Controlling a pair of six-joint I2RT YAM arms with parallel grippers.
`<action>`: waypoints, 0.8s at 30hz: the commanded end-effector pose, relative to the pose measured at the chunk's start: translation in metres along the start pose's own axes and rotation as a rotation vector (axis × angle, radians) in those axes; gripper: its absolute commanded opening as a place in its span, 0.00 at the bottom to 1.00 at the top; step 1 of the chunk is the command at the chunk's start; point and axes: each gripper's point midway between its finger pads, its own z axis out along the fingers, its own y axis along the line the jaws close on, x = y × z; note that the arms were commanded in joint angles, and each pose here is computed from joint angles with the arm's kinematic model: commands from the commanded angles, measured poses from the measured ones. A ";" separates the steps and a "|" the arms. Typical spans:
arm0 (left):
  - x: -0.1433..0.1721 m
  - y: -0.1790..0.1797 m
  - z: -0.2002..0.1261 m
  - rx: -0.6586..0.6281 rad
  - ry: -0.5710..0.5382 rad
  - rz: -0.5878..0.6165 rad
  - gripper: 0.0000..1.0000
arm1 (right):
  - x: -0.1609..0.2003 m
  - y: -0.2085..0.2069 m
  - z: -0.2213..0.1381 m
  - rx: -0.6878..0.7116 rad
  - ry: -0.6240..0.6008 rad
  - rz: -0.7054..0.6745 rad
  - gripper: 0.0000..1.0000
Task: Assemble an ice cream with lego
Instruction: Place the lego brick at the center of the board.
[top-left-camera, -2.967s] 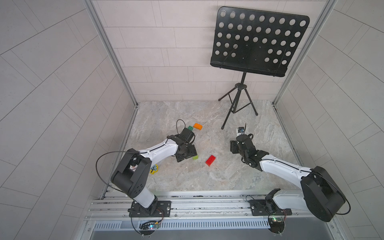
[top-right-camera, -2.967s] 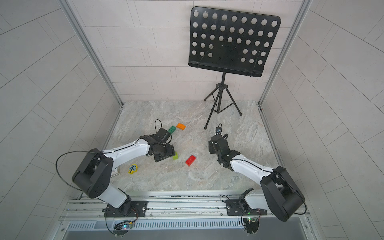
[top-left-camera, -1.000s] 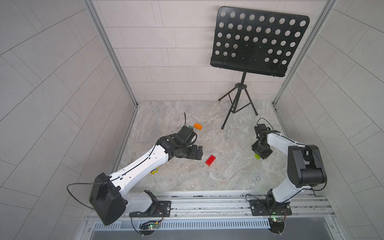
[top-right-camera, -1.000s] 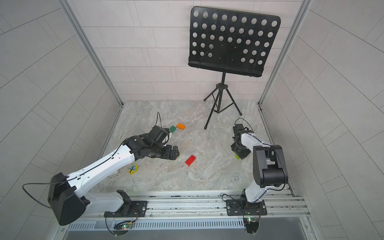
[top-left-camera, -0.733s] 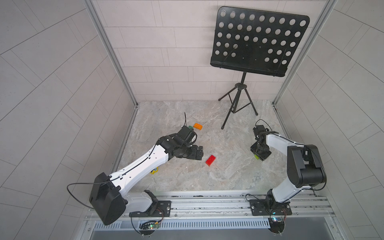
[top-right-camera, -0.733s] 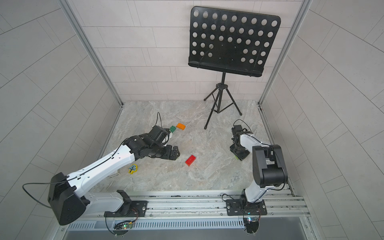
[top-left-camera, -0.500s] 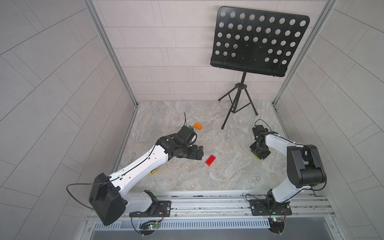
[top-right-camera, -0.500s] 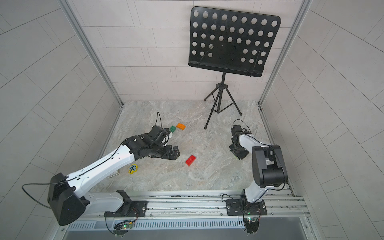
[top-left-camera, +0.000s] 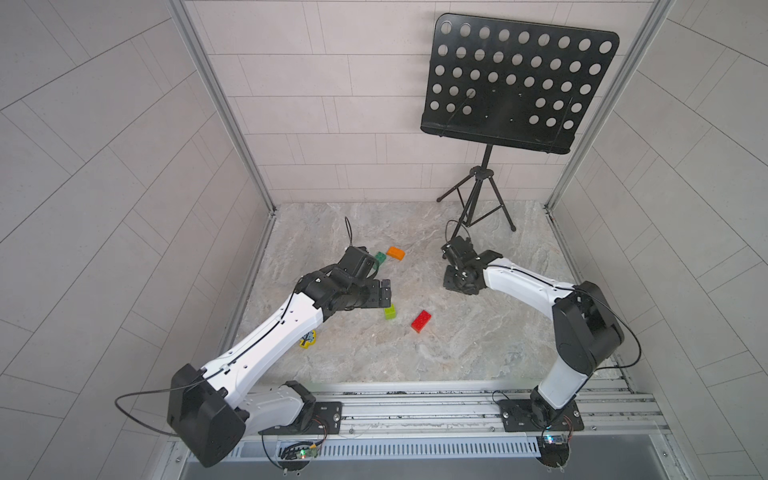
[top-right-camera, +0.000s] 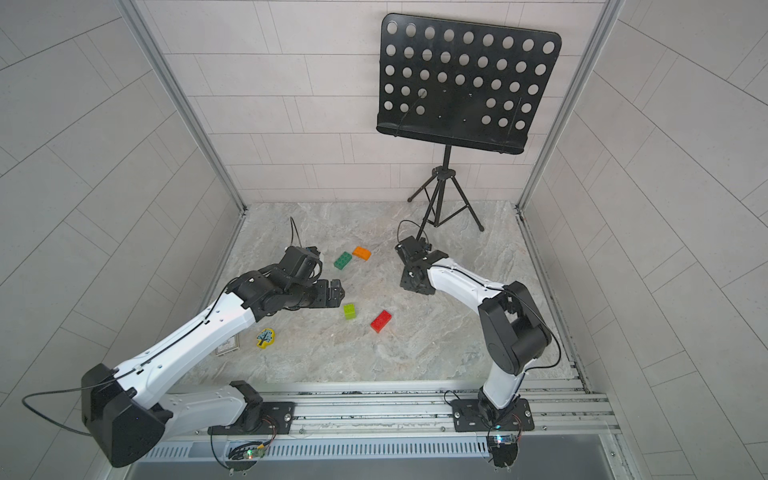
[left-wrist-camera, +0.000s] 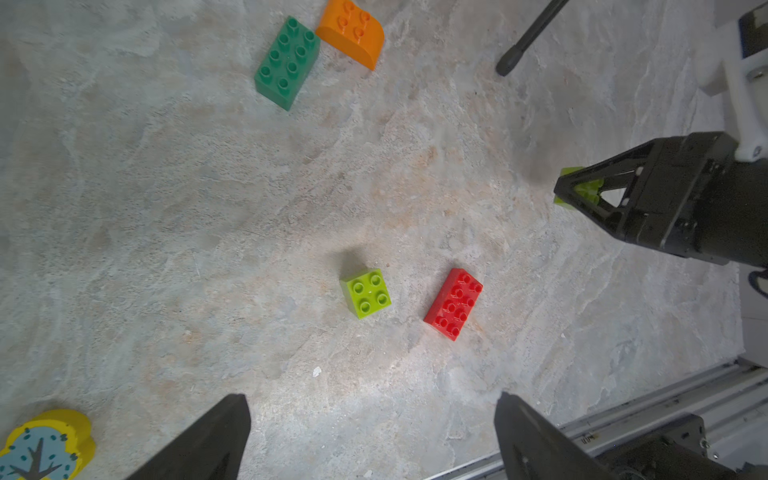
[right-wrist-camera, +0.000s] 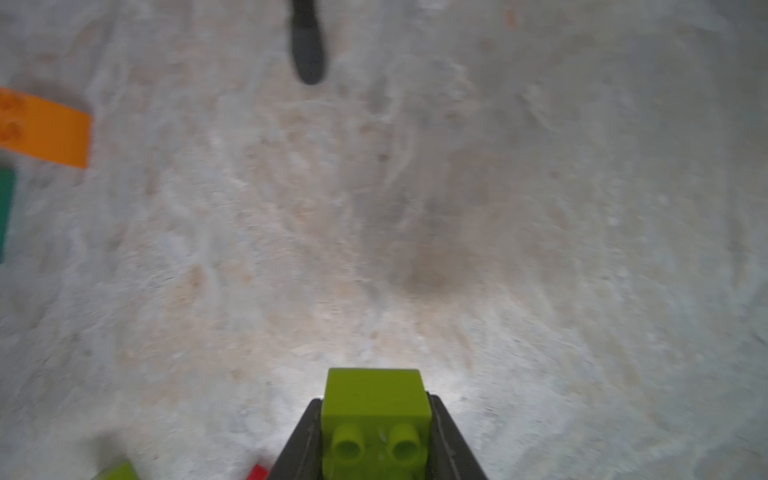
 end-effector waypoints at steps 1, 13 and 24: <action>-0.006 0.023 -0.007 -0.098 -0.050 -0.039 1.00 | 0.006 0.000 0.011 0.088 0.041 -0.122 0.00; -0.008 0.031 -0.001 -0.107 -0.042 -0.058 1.00 | 0.010 0.030 0.056 0.171 0.115 -0.235 0.18; -0.006 0.029 0.008 -0.086 -0.021 -0.040 1.00 | -0.010 0.057 0.028 0.007 0.030 -0.161 0.65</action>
